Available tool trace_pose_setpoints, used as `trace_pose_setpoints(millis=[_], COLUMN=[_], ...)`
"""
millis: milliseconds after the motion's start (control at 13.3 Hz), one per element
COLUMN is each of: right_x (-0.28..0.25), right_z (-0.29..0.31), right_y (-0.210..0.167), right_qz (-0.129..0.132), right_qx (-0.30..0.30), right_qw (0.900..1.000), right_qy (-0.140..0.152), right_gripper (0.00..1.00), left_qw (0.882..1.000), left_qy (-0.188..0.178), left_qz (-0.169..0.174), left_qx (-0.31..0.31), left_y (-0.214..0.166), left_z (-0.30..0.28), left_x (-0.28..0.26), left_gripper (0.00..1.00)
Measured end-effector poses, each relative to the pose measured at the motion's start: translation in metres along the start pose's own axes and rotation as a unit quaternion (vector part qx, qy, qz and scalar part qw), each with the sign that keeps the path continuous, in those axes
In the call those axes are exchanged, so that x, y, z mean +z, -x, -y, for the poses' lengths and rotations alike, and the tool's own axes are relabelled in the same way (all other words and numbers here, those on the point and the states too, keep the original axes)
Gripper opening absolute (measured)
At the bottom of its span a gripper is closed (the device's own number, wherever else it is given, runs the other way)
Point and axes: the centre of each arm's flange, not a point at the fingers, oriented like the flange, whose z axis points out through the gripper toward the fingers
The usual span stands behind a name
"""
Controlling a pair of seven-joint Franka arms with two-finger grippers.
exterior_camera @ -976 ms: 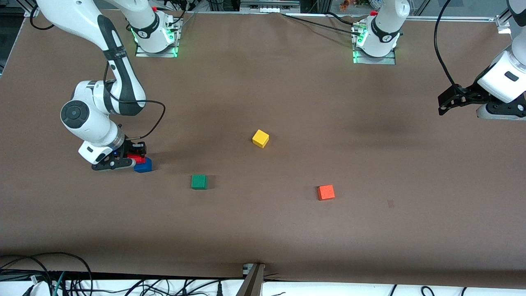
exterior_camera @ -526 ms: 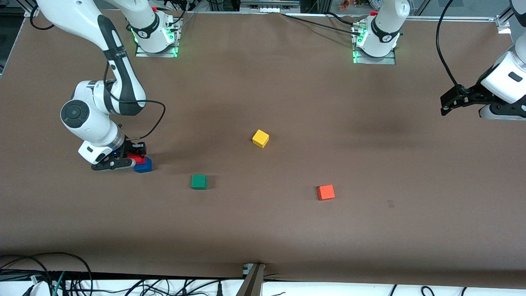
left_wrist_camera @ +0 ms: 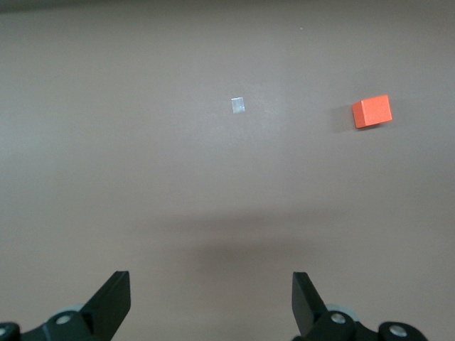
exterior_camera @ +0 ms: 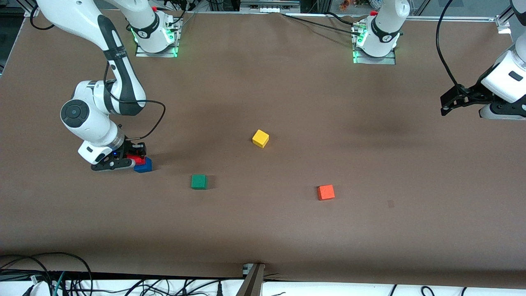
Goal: Pass red block to right arm, stack on blue
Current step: 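Lower the red cube onto the blue cube with the right gripper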
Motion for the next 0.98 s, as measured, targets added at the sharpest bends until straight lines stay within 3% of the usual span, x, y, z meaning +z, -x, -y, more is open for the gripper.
trace_pose_setpoints(millis=[976], right_x=[0.003], right_z=[0.011], right_y=[-0.002], right_qz=[-0.009], right_qx=[-0.005], right_qw=[1.000], right_qy=[0.000], right_gripper=[0.56], left_qw=[1.000], left_qy=[0.000], left_qz=[0.000], left_qx=[0.000], left_y=[0.000], left_z=[0.000], left_x=[0.000], left_gripper=[1.00])
